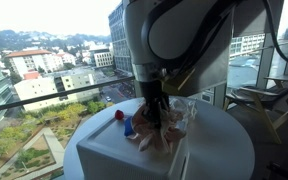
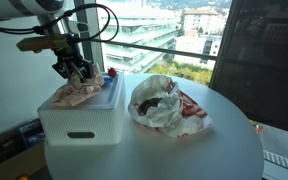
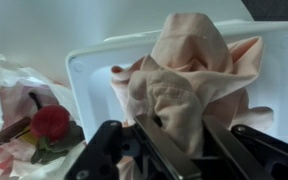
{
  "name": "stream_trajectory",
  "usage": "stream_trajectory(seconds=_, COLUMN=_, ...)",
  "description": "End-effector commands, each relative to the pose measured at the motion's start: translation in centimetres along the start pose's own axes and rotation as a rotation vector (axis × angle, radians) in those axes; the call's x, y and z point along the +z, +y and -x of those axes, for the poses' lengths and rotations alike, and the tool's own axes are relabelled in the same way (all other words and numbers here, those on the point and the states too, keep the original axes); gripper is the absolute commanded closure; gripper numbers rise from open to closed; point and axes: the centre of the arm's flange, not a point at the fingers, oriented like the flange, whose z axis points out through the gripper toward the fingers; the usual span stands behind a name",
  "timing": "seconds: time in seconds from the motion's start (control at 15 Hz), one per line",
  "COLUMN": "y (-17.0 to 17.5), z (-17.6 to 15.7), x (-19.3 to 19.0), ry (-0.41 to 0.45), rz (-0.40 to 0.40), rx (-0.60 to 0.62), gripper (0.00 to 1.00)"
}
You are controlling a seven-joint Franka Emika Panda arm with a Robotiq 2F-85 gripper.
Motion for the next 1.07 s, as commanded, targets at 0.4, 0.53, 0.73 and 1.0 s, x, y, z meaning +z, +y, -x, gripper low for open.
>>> stream_trajectory(seconds=0.4, y=2.2, z=0.4, x=-9.9, ry=0.181, rz=0.243, rx=0.161, gripper=0.95)
stream_trajectory(seconds=0.53, y=3.0, z=-0.1, x=-10.5, ry=0.217, rz=0.274, rx=0.208, gripper=0.95)
stream_trajectory(seconds=0.73, y=5.7, z=-2.0, x=-9.8, ry=0.285, rz=0.305, rx=0.322, gripper=0.95)
stream_trajectory(seconds=1.0, y=10.2, z=-5.0, x=-7.2, ry=0.380, rz=0.367, rx=0.435, gripper=0.91)
